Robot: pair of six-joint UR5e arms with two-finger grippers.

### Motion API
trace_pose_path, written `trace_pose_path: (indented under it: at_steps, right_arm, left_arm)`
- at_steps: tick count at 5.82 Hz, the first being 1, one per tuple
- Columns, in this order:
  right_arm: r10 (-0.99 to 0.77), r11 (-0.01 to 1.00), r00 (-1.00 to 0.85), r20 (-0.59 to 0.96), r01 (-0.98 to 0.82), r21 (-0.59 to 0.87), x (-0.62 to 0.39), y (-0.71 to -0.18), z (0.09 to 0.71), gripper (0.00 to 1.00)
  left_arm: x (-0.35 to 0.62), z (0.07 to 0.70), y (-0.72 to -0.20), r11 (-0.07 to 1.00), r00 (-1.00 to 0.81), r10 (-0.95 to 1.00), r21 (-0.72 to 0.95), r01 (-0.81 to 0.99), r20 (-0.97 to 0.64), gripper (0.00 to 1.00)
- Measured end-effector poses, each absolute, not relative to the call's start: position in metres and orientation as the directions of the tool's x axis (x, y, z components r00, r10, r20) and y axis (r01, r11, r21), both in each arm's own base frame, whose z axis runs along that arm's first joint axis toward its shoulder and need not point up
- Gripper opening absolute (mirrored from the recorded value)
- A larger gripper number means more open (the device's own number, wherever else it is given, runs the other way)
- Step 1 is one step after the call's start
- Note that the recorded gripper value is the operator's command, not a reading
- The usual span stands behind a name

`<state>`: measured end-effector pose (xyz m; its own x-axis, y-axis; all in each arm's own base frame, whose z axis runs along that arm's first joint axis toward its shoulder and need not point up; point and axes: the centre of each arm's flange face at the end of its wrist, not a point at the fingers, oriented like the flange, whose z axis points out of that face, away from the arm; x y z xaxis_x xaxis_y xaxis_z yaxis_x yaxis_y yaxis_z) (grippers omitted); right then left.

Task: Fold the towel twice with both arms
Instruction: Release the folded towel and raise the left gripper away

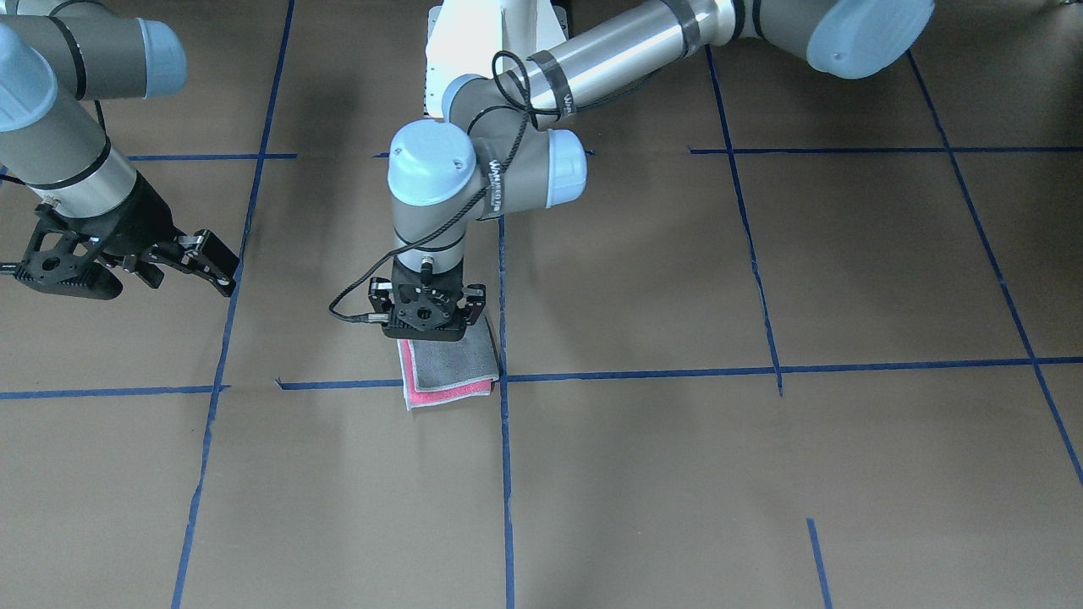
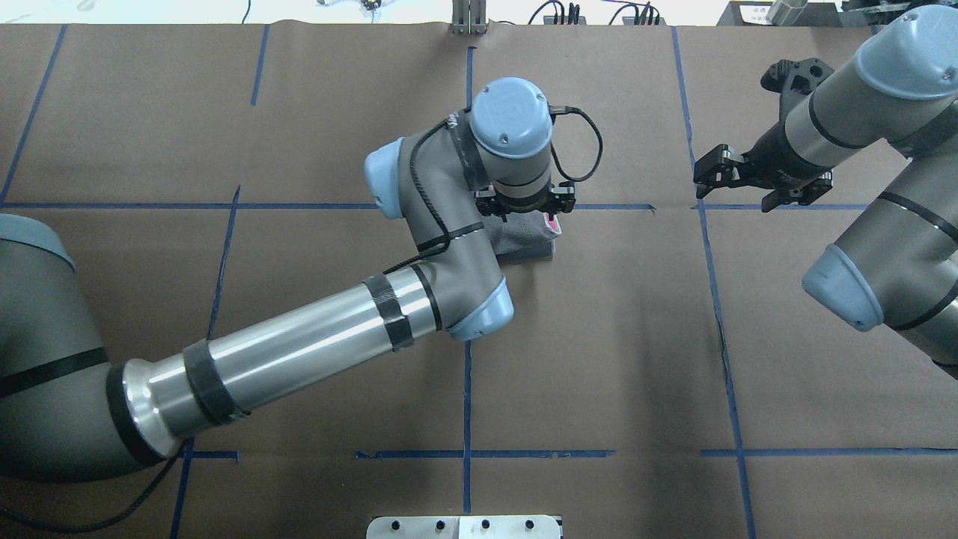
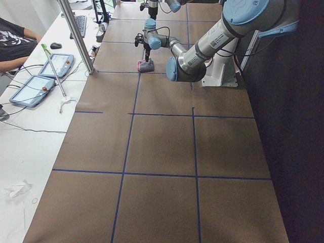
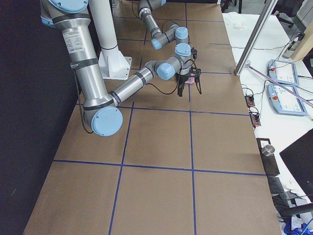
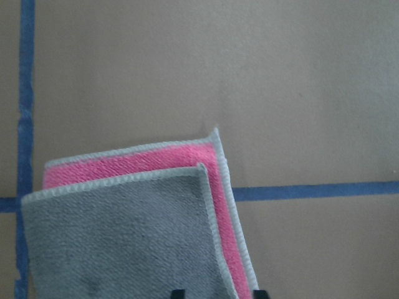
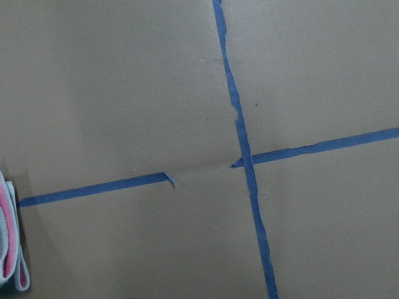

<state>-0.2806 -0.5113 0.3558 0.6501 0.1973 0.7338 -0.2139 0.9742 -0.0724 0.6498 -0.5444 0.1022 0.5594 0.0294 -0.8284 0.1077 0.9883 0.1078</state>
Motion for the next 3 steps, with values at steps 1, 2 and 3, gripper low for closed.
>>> trace_pose_path:
  at_steps: [1, 2, 3]
  right_arm:
    - [0.197, 0.974, 0.65, 0.734, -0.214, -0.071, -0.281, -0.511, 0.355, 1.0]
    - [0.197, 0.974, 0.652, 0.732, -0.216, -0.069, -0.281, -0.512, 0.356, 1.0]
    - [0.197, 0.973, 0.655, 0.73, -0.219, -0.067, -0.281, -0.512, 0.357, 1.0]
  left_arm:
    - [0.609, 0.119, -0.551, 0.992, 0.541, 0.011, 0.077, 0.101, -0.841, 1.0]
    - [0.558, 0.135, -0.555, 0.994, 0.546, -0.028, 0.037, 0.106, -0.837, 1.0]
    - [0.496, 0.158, -0.554, 0.994, 0.551, -0.06, 0.002, 0.111, -0.832, 1.0]
